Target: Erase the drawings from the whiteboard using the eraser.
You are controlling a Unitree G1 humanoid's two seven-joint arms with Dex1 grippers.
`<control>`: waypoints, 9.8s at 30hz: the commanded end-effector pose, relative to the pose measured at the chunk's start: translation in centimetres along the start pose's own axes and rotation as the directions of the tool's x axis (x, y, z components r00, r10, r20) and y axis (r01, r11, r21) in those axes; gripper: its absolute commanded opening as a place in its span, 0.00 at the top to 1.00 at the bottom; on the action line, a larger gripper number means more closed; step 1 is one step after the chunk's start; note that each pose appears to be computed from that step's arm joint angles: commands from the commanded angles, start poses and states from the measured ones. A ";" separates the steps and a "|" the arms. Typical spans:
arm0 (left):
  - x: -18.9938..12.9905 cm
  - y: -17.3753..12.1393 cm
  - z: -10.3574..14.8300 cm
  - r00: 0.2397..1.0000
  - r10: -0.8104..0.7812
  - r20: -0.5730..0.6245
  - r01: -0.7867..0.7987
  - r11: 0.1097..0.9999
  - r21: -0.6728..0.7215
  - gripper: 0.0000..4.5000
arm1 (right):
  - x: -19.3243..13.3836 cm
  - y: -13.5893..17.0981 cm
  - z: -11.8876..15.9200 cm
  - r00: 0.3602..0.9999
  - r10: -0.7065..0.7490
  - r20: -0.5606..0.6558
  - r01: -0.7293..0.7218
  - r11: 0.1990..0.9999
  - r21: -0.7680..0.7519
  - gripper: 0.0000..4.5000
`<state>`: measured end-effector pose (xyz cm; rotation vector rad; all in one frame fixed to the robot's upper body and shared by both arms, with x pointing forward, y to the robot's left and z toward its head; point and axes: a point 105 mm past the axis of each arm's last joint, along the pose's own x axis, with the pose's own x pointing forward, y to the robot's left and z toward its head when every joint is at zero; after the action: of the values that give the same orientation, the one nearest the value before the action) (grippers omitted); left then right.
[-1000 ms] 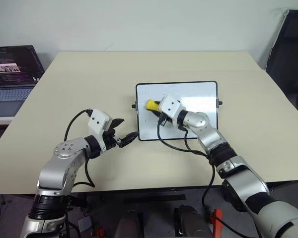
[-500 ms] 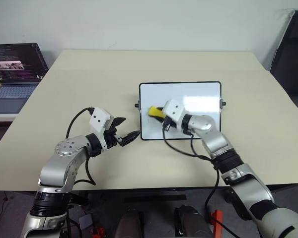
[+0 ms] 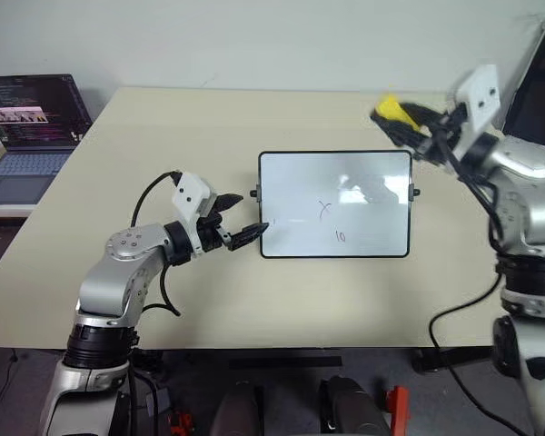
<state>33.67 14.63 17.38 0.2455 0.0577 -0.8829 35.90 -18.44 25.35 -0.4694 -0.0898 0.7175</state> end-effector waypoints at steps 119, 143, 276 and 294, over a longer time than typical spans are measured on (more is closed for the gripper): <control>-0.6 -1.0 -0.9 0.993 -0.079 -0.088 0.085 0.994 0.070 0.00 | 10.3 12.1 -8.1 0.966 0.249 -0.076 -0.258 0.951 -0.171 0.78; -1.2 -0.4 -0.8 0.990 -0.080 -0.114 0.091 0.991 0.098 0.00 | -8.2 1.1 -3.0 0.925 0.184 -0.334 -0.228 0.969 -0.099 0.78; 0.4 -3.0 -0.3 0.972 -0.209 -0.103 0.219 0.971 0.098 0.00 | -6.4 -5.0 -4.7 0.927 -0.375 0.007 0.347 0.863 0.367 0.78; 0.8 -3.5 -0.6 0.970 -0.221 -0.102 0.230 0.969 0.088 0.00 | -9.9 -7.4 -17.7 0.763 -0.408 -0.501 0.599 0.736 0.314 0.70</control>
<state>31.63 11.82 14.88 0.3585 0.1736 -1.1122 36.81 -36.16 12.15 -0.0803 0.3761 0.0664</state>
